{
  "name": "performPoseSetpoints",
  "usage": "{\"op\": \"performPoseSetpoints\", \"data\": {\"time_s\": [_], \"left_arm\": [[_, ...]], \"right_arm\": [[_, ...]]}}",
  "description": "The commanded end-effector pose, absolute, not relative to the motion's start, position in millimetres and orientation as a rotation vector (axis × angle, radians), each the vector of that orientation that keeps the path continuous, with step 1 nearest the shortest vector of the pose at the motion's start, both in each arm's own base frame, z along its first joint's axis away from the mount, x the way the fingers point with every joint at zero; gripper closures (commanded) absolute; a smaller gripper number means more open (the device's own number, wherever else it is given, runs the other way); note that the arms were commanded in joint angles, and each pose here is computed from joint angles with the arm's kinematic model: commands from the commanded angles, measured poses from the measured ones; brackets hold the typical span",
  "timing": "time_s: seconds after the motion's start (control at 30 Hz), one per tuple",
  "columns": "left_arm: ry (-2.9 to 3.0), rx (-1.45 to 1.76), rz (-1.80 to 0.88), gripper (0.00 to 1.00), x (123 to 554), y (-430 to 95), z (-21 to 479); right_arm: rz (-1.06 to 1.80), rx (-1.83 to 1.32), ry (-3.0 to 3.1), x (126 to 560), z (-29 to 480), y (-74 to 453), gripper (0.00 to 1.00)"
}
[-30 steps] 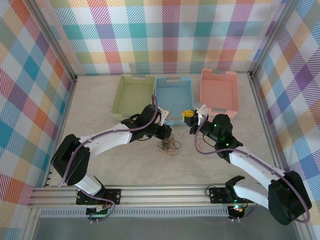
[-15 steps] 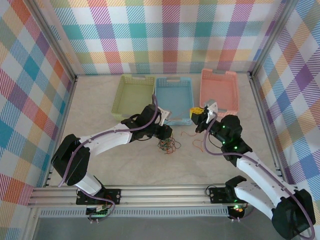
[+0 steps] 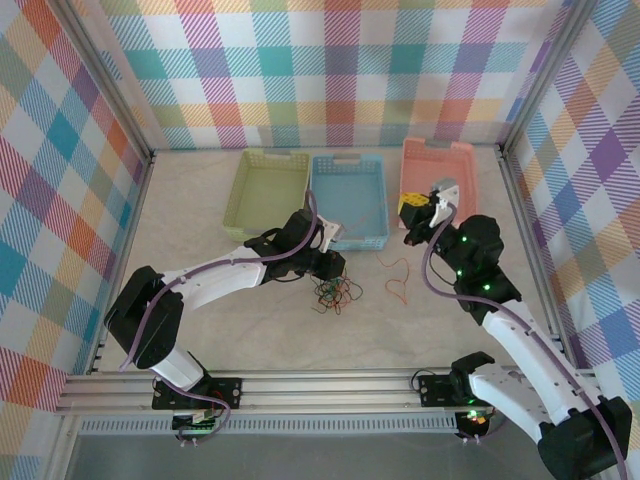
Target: Untangle the cables
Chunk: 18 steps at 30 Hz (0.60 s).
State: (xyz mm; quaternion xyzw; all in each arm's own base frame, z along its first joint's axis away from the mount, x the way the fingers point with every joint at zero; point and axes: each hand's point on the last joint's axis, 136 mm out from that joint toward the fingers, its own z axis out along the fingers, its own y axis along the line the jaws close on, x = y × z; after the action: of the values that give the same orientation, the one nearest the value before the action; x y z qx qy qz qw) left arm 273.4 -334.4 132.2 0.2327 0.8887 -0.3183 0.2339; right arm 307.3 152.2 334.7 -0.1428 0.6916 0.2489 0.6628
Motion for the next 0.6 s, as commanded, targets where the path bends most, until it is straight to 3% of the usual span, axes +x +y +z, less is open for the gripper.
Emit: {"op": "performPoseSetpoints", "data": {"time_s": [0.0,0.3,0.57], "left_arm": [[2.443,0.681,-0.896,0.87,267.1,-341.9,135.8],[2.445,0.677,-0.892,0.86,267.7,-341.6,135.5],[2.457,0.67,-0.881,0.86,268.7,-341.1,133.1]], "right_arm": [[0.523,-0.253,1.528,308.4,358.9,136.1,1.0],[0.501,-0.229,1.48,306.9,387.5,126.9,1.0],[0.529,-0.265,1.3,296.0,473.3,131.0,1.0]]}}
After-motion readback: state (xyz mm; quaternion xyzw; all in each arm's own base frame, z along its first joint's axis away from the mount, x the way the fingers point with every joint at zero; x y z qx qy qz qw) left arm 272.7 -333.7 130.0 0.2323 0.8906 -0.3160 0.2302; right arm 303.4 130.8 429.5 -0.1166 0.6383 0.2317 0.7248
